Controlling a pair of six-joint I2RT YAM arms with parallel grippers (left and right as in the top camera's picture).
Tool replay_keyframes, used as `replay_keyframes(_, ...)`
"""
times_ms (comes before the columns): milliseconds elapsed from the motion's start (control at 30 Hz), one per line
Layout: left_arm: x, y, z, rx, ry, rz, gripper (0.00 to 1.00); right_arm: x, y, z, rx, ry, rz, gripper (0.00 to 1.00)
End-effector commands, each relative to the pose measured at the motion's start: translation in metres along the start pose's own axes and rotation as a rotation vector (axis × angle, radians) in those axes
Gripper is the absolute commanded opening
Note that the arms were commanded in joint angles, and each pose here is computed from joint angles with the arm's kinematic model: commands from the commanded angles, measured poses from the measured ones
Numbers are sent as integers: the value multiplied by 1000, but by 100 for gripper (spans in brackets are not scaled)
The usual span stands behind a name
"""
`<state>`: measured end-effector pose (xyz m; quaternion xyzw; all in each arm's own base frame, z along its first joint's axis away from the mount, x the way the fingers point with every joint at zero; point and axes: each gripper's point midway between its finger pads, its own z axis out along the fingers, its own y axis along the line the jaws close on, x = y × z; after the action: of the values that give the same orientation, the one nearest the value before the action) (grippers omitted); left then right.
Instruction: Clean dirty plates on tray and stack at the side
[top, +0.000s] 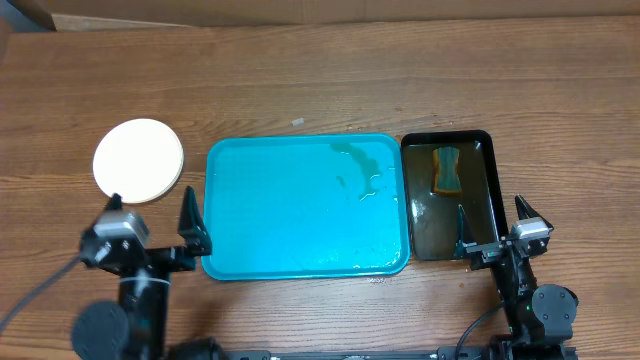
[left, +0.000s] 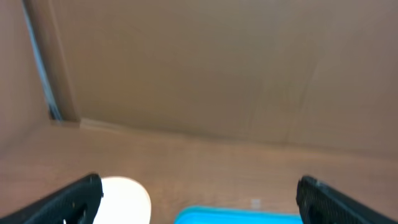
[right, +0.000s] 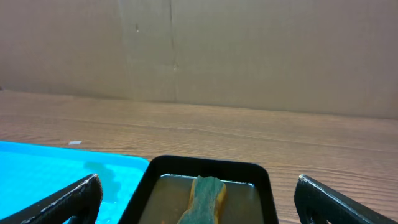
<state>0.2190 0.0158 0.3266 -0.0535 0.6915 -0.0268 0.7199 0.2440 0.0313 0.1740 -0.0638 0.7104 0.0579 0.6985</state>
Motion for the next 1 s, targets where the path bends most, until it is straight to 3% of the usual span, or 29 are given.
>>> replay_keyframes(0,3,-2,-6,20,-146,2,100,2,-1,0,2,-5,-8,100)
replay_keyframes(133,-9,-10,-15,75,-353,21,100,2,-1,0,2,-5,-8,100)
replay_keyframes(267,1,-14,-13,102,-405,12,100,2,-1,0,2,-5,-7,100)
replay_keyframes(733,89,8,16,0,-221,-22,100,2,-1,0,2,-5,-7,100)
replay_keyframes(967,155,22,21,-67,46,15,100,2,-1,0,2,-5,-8,100)
